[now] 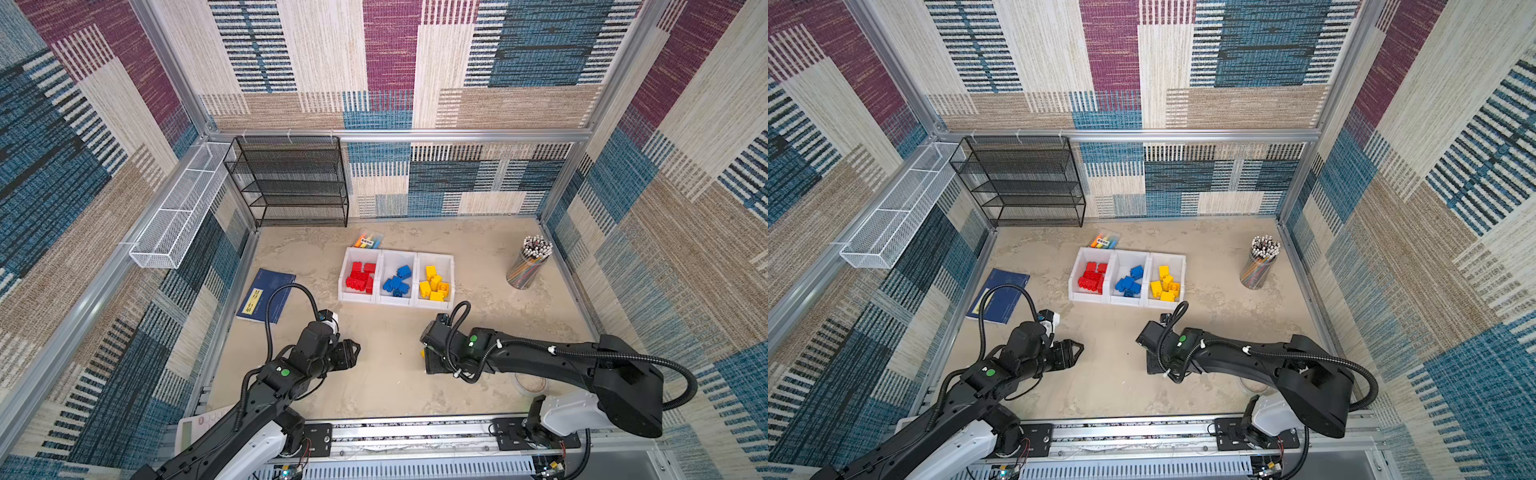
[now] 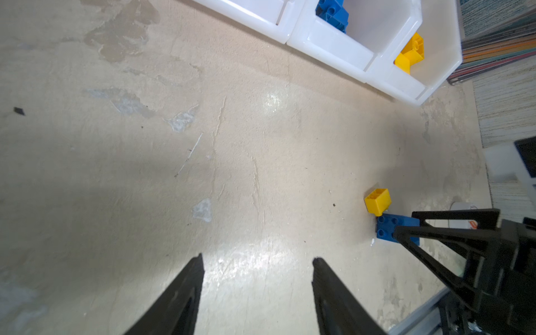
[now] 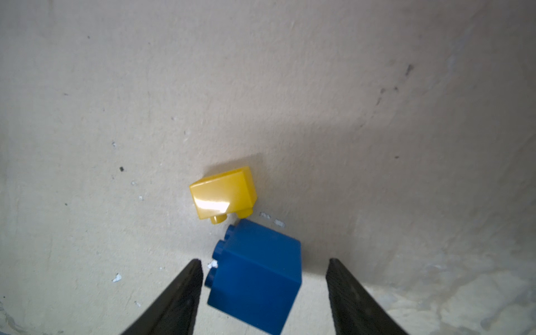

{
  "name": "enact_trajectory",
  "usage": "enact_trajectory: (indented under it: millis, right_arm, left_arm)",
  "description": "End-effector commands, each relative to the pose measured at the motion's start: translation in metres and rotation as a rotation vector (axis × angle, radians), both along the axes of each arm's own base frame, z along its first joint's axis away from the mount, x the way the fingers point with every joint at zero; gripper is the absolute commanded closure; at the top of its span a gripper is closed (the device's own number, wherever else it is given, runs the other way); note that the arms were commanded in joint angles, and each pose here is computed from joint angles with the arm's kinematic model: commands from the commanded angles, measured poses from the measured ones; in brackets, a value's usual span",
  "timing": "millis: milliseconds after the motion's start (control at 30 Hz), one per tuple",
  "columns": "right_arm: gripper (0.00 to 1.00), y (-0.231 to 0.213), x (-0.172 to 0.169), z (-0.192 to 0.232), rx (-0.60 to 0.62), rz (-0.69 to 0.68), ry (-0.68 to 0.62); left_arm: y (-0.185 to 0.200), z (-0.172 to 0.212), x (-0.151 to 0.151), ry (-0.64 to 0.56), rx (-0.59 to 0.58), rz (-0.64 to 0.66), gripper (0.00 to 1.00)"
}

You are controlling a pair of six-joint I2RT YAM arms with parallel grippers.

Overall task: Sort the legos into containers by color
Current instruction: 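Grasp the blue 2x2 brick beside the yellow brick with the right gripper, then carry the blue brick into the blue compartment and release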

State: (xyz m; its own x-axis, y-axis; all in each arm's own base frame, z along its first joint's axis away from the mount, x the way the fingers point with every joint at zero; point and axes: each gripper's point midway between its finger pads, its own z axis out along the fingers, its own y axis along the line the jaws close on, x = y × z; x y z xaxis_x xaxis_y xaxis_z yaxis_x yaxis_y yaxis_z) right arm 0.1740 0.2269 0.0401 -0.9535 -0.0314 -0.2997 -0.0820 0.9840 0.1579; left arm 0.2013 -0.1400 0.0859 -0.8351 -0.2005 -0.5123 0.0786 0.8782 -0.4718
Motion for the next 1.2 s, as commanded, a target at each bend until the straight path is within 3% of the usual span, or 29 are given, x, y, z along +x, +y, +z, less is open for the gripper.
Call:
enact_trajectory:
  millis: [0, 467, 700, 867, 1033, 1167]
  right_arm:
    - [0.35, -0.003, 0.003, 0.001, -0.003, -0.028, -0.021]
    - [0.55, -0.008, 0.001, 0.002, -0.008, -0.029, -0.024]
    - [0.58, -0.001, 0.014, 0.033, 0.029, -0.01, -0.105]
    - [0.58, 0.023, 0.057, 0.082, 0.04, 0.075, -0.25]
    - [0.58, 0.049, 0.131, 0.127, 0.078, 0.138, -0.381]
    - [0.58, 0.066, 0.186, 0.138, 0.092, 0.169, -0.438]
  left_arm:
    - [0.0, -0.003, -0.005, 0.022, -0.018, 0.009, 0.37]
    - [0.003, -0.004, -0.007, 0.016, -0.022, 0.019, 0.37]
    - [0.003, -0.002, -0.006, 0.014, -0.023, 0.022, 0.37]
    - [0.002, 0.0, -0.006, 0.012, -0.028, 0.023, 0.37]
    - [0.001, 0.004, -0.007, 0.01, -0.038, 0.013, 0.37]
    - [0.002, 0.009, -0.008, -0.003, -0.047, 0.023, 0.37]
